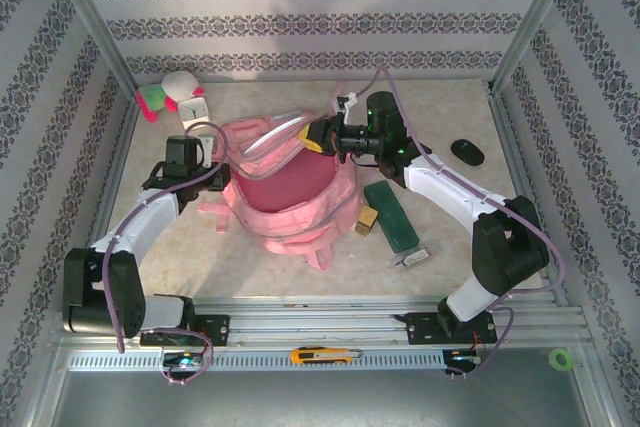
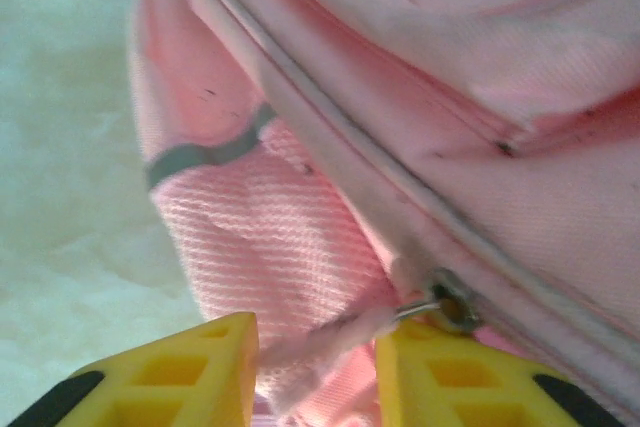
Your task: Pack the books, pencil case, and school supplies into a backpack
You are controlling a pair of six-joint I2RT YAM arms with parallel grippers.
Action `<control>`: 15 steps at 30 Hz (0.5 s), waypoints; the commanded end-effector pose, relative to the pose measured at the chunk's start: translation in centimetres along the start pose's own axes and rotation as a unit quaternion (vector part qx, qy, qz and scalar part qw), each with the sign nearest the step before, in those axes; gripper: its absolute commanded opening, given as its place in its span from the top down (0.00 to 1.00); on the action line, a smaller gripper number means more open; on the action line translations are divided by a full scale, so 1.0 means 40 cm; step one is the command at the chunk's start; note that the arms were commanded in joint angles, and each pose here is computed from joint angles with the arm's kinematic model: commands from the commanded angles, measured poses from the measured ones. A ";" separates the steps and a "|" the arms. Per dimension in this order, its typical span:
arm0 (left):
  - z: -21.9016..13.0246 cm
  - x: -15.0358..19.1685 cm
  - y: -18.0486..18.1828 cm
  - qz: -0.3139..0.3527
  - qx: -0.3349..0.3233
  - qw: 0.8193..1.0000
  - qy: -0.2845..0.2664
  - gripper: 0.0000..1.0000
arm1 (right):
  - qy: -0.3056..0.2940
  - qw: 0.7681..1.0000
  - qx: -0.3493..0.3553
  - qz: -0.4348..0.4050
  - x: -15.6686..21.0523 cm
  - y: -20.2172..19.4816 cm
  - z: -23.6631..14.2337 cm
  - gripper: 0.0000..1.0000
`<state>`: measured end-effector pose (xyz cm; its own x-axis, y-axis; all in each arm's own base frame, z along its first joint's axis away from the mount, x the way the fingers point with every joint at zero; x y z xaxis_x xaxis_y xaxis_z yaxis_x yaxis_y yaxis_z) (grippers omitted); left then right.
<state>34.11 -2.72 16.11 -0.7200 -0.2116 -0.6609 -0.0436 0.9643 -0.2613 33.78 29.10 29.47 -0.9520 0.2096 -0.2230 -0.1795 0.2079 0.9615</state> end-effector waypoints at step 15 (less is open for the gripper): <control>-0.312 -0.005 -0.029 -0.080 0.009 0.994 -0.080 0.43 | -0.198 0.979 -0.026 -0.040 -0.021 0.047 0.160 1.00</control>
<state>27.09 -2.12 27.37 -0.5095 -0.3531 -0.7847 -0.0582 0.9240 -0.3780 34.51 34.46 27.58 -0.8466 0.4390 -0.3011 -0.2059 0.2515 0.9457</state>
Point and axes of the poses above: each hand's point on the last joint's axis, 136 mm out from that joint toward the fingers, its own z axis out along the fingers, its own y axis along the line the jaws close on, x = y × z, the point moved 4 cm from there along -z, back along the fingers, and after that the axes turned 7 degrees about -z, right-handed, at the moved point
